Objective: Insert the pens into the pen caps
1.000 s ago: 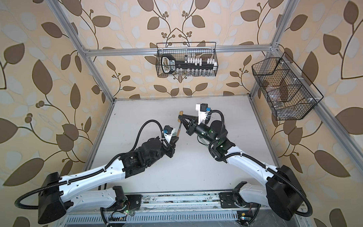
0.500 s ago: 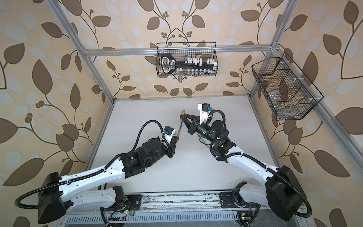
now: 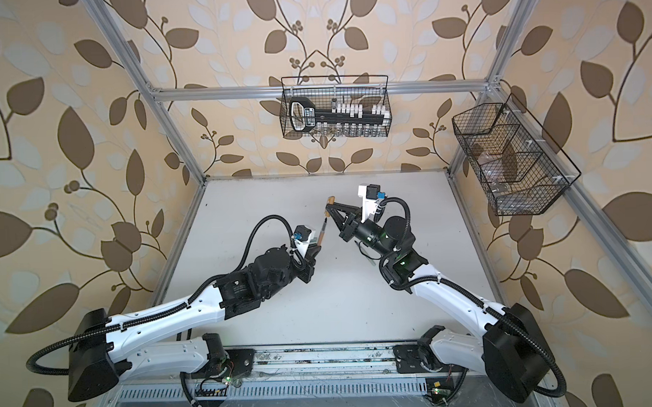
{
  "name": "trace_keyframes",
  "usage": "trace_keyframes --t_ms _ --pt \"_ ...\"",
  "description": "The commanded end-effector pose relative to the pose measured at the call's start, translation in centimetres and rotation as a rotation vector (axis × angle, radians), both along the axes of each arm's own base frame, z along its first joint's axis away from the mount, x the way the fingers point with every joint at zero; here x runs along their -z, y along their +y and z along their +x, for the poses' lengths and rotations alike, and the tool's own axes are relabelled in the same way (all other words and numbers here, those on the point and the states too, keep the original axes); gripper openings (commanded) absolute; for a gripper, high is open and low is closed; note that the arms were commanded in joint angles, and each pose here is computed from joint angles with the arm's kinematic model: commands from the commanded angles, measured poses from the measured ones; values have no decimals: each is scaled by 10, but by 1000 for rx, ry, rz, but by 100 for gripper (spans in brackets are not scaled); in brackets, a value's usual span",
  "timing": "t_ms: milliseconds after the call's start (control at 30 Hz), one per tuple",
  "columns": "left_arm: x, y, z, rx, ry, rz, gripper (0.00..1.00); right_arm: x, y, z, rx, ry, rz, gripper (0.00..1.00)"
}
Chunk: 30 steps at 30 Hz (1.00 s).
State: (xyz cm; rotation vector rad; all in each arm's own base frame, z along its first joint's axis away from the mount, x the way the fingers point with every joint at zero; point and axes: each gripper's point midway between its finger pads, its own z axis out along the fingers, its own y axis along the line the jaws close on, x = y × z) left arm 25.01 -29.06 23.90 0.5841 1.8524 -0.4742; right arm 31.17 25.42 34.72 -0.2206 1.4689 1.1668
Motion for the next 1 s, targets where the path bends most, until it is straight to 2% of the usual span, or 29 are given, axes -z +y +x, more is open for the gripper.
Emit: trace_keyframes --t_ms 0,967 --pt "-28 -1 0 -6 -56 -62 0 -5 4 -2 -16 -11 13 0" --pt "-30 2 2 -20 -71 -55 0 17 1 -5 -6 43 -13 0"
